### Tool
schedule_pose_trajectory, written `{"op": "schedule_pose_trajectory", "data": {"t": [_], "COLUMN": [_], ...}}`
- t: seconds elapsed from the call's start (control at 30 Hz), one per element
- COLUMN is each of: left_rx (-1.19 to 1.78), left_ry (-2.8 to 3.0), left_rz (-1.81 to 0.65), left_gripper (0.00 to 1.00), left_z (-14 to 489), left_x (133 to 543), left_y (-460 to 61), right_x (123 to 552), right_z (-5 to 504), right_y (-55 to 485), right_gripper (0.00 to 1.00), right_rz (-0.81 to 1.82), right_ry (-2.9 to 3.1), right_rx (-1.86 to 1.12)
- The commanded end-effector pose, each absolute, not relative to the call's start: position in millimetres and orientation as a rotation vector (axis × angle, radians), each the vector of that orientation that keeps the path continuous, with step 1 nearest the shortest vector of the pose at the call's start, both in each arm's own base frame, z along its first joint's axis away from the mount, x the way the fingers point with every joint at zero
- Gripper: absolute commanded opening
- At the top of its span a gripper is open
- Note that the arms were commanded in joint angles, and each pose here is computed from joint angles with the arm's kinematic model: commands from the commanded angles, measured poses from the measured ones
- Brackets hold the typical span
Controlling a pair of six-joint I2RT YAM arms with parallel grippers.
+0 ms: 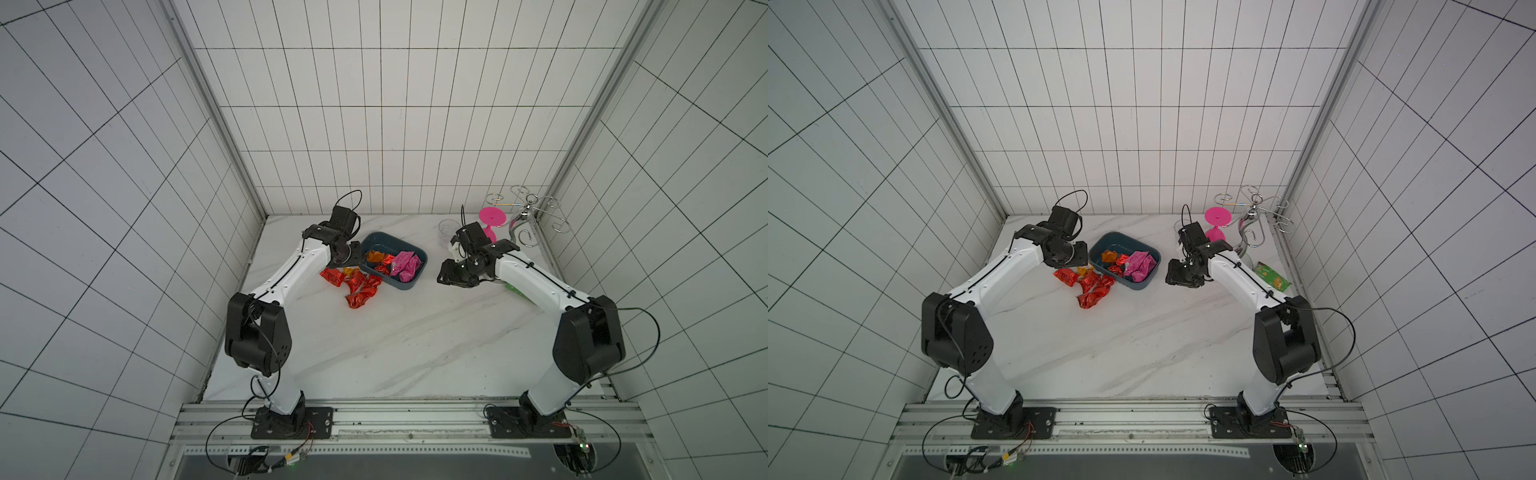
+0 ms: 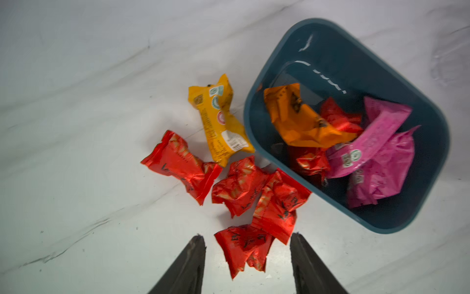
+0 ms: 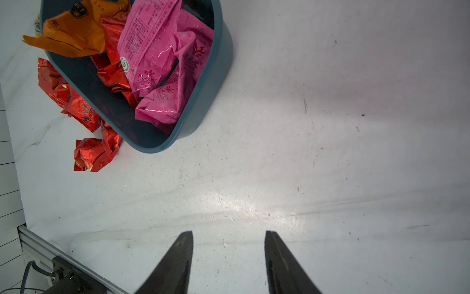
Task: Put the tea bags into the storage box
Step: Pick up the tea bag from the center of the board.
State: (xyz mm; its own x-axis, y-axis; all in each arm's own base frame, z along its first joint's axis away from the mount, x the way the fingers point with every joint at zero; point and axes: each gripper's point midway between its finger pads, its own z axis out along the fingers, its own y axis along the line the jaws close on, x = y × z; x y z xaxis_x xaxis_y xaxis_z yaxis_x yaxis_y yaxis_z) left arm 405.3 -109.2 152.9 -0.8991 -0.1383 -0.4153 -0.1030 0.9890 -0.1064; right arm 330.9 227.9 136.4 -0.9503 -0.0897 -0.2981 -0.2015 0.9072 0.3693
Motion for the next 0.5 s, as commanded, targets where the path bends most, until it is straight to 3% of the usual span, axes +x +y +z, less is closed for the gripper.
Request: {"op": "schedule_pose_trajectory", "data": {"t": [0.0,0.13,0.47], "left_rx": [-0.355,-0.540,-0.830], "left_ry": [2.688,2.661,2.595], "left_rz": [-0.040,0.002,-0.044], "left_gripper": [0.57,0.63,0.62], "left_z": [141,129,99], "left_x": [406,410,450], "left_y": [-74,-47,-39], "right_x": [338,336,326], "right_z": [141,139,136], "right_y": [235,236,222], "right_gripper": [0.50,0.50,0.50], "right_rz": [0.625,0.633,0.576], "right_ry": [2.767,2.773,2.777], "right_rx": [-0.241,-0.266,-0.261]}}
